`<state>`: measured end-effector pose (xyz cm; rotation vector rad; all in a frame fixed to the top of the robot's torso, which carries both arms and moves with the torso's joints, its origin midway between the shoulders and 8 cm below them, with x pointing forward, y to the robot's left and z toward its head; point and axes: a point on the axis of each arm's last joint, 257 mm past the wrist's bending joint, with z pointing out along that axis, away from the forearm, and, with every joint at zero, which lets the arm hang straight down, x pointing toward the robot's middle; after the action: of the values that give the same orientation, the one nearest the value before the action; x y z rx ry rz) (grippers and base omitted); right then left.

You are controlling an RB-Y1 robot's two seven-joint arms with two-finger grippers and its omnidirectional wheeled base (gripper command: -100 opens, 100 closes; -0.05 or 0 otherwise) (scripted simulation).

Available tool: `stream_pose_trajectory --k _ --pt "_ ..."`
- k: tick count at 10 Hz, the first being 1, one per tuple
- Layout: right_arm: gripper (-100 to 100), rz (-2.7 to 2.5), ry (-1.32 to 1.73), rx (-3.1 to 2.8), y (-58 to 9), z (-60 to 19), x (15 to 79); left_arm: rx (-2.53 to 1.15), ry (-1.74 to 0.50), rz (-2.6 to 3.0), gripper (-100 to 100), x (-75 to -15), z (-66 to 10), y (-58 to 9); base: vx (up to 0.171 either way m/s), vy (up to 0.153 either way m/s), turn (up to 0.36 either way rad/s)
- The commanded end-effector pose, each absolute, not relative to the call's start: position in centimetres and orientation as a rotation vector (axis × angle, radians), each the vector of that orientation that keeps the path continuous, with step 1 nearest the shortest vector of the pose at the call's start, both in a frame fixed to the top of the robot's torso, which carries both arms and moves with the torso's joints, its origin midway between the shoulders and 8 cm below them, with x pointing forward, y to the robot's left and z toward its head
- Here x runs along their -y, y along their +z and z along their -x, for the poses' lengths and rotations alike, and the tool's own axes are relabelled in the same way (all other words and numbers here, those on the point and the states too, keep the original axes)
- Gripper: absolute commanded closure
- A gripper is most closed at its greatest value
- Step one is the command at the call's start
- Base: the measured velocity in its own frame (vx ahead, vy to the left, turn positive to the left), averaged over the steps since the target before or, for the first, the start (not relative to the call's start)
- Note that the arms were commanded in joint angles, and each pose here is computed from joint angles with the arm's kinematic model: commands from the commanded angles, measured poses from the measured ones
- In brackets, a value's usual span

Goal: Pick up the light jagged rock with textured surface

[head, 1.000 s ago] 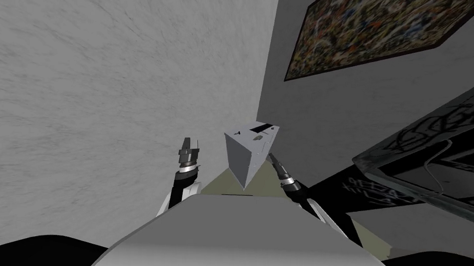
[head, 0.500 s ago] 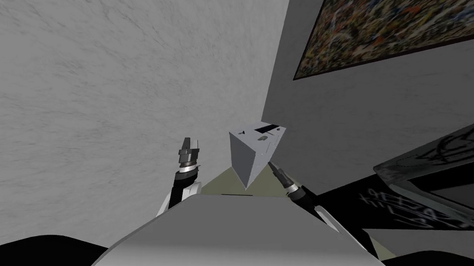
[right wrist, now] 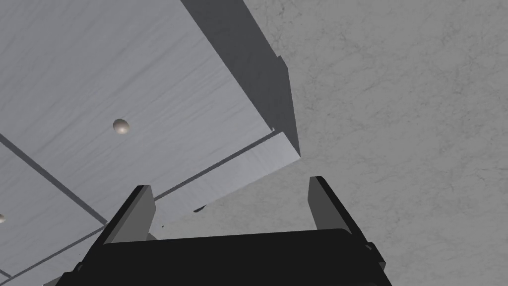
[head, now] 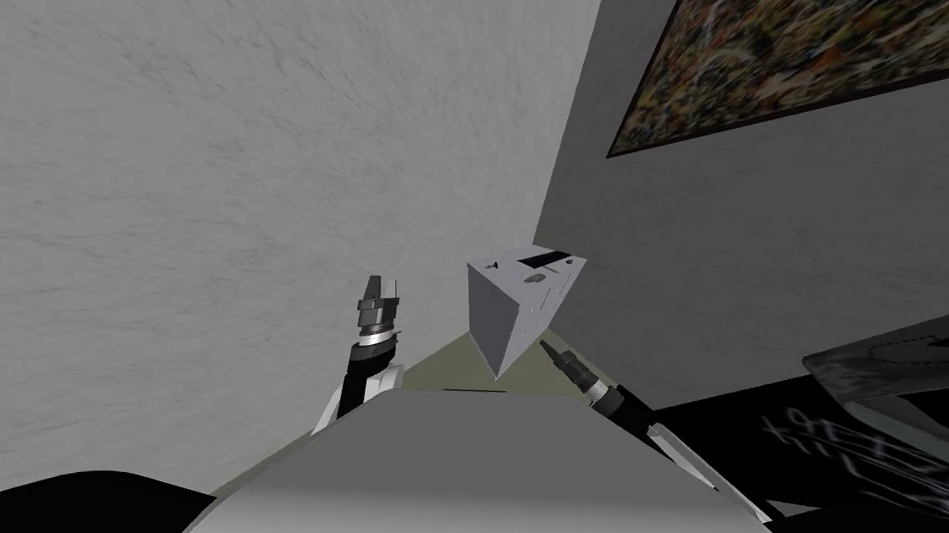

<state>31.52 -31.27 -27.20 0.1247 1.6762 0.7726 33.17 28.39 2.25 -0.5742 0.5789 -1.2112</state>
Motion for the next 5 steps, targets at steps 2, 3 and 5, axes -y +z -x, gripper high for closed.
stream_pose_trajectory --k 2,3,5 --pt "-100 -0.042 0.683 -1.803 -30.6 -29.5 33.8 -0.579 -1.211 0.574 0 -28.4 -33.2 2.3 -0.046 0.002 0.181" --pt "-100 0.036 0.639 -1.865 -32.2 -28.2 34.8 -0.579 -1.211 0.574 0 -28.4 -33.2 2.2 -0.055 0.008 0.312" --pt "-100 0.125 0.57 -1.959 -34.4 -26.3 37.2 -0.579 -1.211 0.574 0 -28.4 -33.2 2.2 -0.05 0.01 0.209"
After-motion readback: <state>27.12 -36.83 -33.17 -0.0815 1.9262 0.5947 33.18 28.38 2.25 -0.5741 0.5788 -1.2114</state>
